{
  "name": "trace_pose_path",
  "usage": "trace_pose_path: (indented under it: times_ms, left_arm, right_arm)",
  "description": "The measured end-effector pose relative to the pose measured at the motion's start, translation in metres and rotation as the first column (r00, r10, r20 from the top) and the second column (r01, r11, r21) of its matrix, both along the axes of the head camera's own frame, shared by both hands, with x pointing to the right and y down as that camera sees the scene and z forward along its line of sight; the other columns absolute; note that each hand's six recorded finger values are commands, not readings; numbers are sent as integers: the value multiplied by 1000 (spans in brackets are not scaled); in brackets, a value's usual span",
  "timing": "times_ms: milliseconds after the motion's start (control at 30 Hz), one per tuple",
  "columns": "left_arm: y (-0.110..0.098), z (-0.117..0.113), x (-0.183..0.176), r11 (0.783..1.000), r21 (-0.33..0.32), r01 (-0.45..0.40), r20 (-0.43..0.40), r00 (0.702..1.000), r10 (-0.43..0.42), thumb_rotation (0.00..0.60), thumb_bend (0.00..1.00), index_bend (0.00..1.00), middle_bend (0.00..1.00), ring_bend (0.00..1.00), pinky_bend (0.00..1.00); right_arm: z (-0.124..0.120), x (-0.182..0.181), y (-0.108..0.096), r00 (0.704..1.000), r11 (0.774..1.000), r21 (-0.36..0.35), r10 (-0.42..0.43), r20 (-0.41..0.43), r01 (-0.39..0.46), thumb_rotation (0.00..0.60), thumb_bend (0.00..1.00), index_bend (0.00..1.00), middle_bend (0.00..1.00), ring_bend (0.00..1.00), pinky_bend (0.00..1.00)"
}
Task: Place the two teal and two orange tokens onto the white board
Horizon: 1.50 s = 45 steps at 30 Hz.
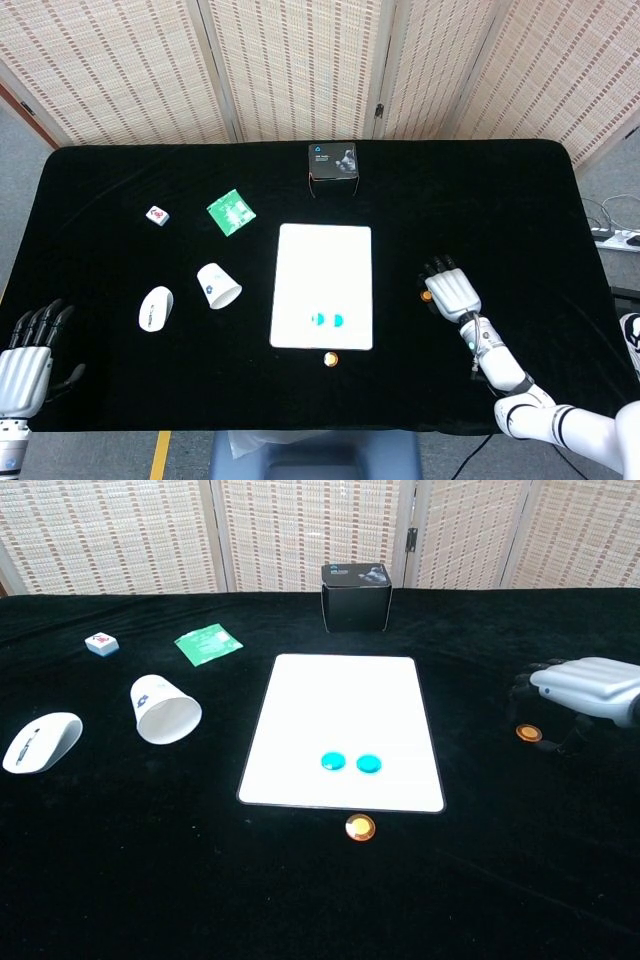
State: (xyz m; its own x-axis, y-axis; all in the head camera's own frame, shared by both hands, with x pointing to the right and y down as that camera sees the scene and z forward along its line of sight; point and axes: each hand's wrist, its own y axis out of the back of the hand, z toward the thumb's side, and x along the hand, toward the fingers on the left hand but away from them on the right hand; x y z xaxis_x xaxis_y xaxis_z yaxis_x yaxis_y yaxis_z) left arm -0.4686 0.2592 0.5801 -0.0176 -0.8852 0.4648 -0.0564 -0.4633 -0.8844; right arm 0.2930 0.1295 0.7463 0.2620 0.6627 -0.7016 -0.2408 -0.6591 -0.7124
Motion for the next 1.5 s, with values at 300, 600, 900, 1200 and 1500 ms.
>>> trace_pose_path:
  times_ms: [300, 600, 900, 1200, 1500]
  left_arm:
    - [0, 1, -1, 1000, -3, 2, 2, 1000, -2, 600, 329, 62, 0, 30, 0]
    - [1, 3, -2, 1000, -8, 7, 4, 1000, -7, 600, 328, 62, 0, 30, 0]
    - [-1, 2, -1, 1000, -2, 1, 2, 1000, -1, 600, 329, 62, 0, 30, 0]
    - [-1, 0, -1, 1000, 1, 2, 2, 1000, -2, 600, 329, 62, 0, 31, 0]
    - [-1, -2, -1, 1000, 6, 0, 3, 1000, 0, 600, 328, 62, 0, 30, 0]
  right_arm:
    - [2, 0, 0, 1000, 1000, 1, 2, -7, -2, 600, 443, 425, 196, 15, 0]
    - [4, 0, -1, 1000, 1000, 2, 5, -11, -5, 600, 443, 478, 212, 19, 0]
    - [-8, -11, -6, 999, 1000, 4, 12, 39, -12, 600, 443, 478, 213, 21, 0]
    - [-26, -66, -33, 990, 999, 28, -44, 132, 41, 600, 442, 478, 213, 20, 0]
    - [-27, -139, -45, 976, 992, 43, -128, 179, 122, 600, 442, 478, 213, 19, 0]
